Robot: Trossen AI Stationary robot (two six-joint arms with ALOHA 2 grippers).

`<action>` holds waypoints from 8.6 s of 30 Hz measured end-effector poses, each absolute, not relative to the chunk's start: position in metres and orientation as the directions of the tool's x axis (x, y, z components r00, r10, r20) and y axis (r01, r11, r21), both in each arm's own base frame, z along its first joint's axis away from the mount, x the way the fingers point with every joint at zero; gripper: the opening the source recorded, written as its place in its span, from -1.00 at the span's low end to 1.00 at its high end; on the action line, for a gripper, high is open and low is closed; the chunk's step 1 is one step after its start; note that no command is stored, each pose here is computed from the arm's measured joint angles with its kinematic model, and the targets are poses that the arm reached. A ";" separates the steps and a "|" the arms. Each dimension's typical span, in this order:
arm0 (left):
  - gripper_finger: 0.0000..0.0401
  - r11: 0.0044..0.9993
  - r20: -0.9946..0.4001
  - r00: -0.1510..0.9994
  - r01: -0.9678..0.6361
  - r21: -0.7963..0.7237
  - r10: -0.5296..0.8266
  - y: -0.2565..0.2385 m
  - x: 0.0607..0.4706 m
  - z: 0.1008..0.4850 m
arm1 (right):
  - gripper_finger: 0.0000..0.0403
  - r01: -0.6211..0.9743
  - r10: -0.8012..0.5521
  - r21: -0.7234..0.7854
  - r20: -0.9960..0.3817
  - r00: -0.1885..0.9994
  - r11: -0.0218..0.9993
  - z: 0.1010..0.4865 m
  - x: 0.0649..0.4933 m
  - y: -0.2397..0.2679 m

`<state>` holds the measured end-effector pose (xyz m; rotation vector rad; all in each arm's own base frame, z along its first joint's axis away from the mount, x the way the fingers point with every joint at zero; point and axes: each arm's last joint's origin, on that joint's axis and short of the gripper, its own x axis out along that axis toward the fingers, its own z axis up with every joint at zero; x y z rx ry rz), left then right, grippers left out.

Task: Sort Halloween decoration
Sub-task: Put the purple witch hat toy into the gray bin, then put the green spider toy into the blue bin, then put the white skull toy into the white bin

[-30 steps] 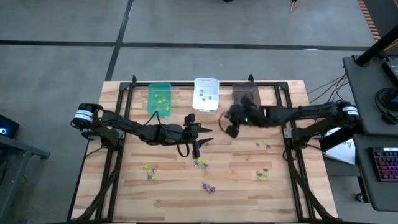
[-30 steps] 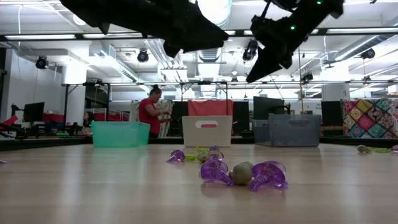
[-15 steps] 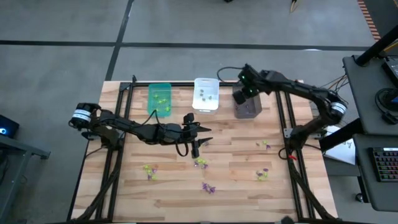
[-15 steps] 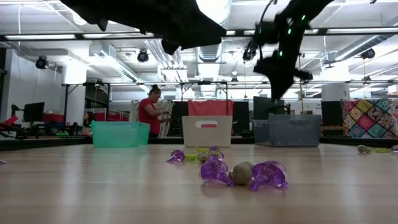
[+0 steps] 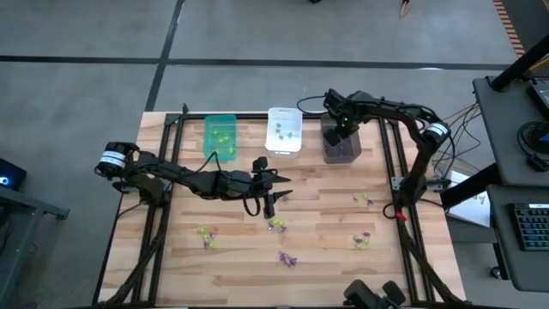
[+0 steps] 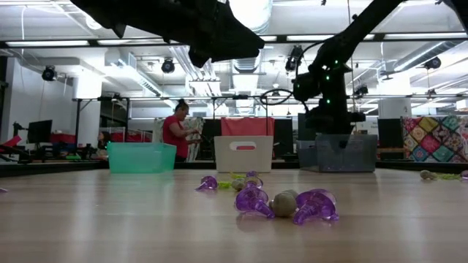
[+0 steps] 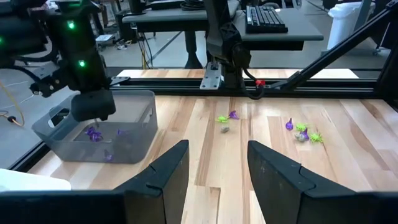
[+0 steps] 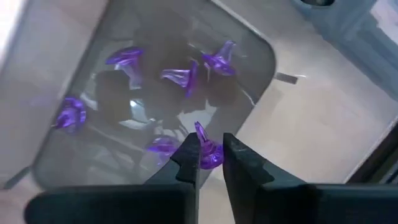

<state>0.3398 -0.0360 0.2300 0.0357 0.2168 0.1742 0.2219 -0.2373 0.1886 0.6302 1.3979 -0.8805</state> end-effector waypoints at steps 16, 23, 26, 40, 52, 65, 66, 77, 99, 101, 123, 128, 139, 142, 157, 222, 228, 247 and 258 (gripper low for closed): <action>-0.27 0.984 -0.212 0.961 -0.168 0.057 0.177 -0.036 0.340 0.230 | -0.37 0.827 -0.187 -0.136 -0.982 -0.038 0.546 0.196 0.221 -0.236; -0.27 0.983 -0.267 0.947 -0.165 0.075 0.179 -0.035 0.339 0.224 | -0.40 0.840 -0.252 -0.116 -0.967 0.026 0.529 0.224 0.216 -0.227; -0.27 0.983 -0.328 0.927 -0.159 0.095 0.182 -0.035 0.337 0.218 | -0.44 0.839 -0.297 -0.099 -0.952 0.077 0.535 0.243 0.214 -0.216; -0.27 0.980 -0.526 0.828 -0.148 0.131 0.195 -0.034 0.326 0.192 | -0.51 0.695 -0.388 -0.010 -0.835 0.389 0.719 0.308 0.219 -0.123; -0.27 0.974 -0.619 0.761 -0.073 0.216 0.194 -0.036 0.337 0.142 | -0.54 0.540 -0.308 0.075 -0.752 0.583 0.838 0.287 0.223 -0.061; -0.27 0.966 -0.662 0.721 -0.042 0.255 0.206 -0.035 0.344 0.106 | -0.57 0.546 -0.288 0.104 -0.760 0.583 0.831 0.273 0.223 -0.053; -0.27 0.966 -0.657 0.724 -0.046 0.256 0.209 -0.035 0.345 0.105 | -0.57 0.546 -0.288 0.105 -0.759 0.584 0.831 0.273 0.223 -0.053; -0.41 0.955 -0.641 0.728 -0.066 0.288 0.243 -0.034 0.348 0.097 | -0.60 0.544 -0.291 0.112 -0.745 0.600 0.832 0.274 0.224 -0.053; -1.00 0.964 -0.685 0.689 -0.083 0.251 0.238 -0.032 0.337 0.117 | -0.60 0.544 -0.291 0.112 -0.746 0.600 0.832 0.273 0.224 -0.053; -1.00 0.966 -0.675 0.699 -0.091 0.244 0.236 -0.031 0.334 0.129 | -0.61 0.544 -0.290 0.111 -0.748 0.597 0.832 0.271 0.224 -0.053; -1.00 0.843 -0.706 0.498 -0.460 0.278 0.504 0.059 0.242 0.236 | -0.64 0.537 -0.269 0.133 -0.750 0.604 0.833 0.257 0.225 -0.046; -1.00 0.722 -0.716 0.354 -0.625 0.298 0.602 0.108 0.224 0.233 | -0.61 0.537 -0.269 0.134 -0.749 0.605 0.832 0.257 0.225 -0.046; -1.00 0.589 -0.808 0.187 -0.775 0.227 0.558 0.179 0.202 0.198 | -0.64 0.538 -0.270 0.134 -0.749 0.605 0.832 0.257 0.225 -0.046; -1.00 0.592 -0.818 0.170 -0.770 0.237 0.549 0.184 0.205 0.190 | -0.62 0.538 -0.270 0.133 -0.750 0.604 0.832 0.257 0.225 -0.046; -1.00 0.589 -0.796 0.151 -0.754 0.291 0.586 0.196 0.217 0.175 | -0.63 0.544 -0.270 0.138 -0.753 0.601 0.828 0.257 0.225 -0.046; -1.00 0.815 -0.660 0.567 -0.566 0.122 0.493 0.069 0.247 0.246 | -0.67 0.689 0.156 0.270 -0.962 0.226 0.673 0.221 0.204 -0.014; -1.00 0.827 -0.640 0.597 -0.551 0.110 0.483 0.063 0.250 0.248 | -0.71 0.828 0.075 -0.086 -0.985 -0.152 0.555 0.211 0.180 0.002; -1.00 0.827 -0.631 0.605 -0.552 0.106 0.485 0.064 0.251 0.249 | -0.36 0.784 -0.059 -0.095 -0.995 -0.075 0.613 0.185 0.212 0.011; -1.00 0.827 -0.631 0.605 -0.552 0.106 0.485 0.064 0.251 0.249 | -0.36 0.734 -0.066 -0.190 -0.979 -0.195 0.652 0.157 0.223 0.011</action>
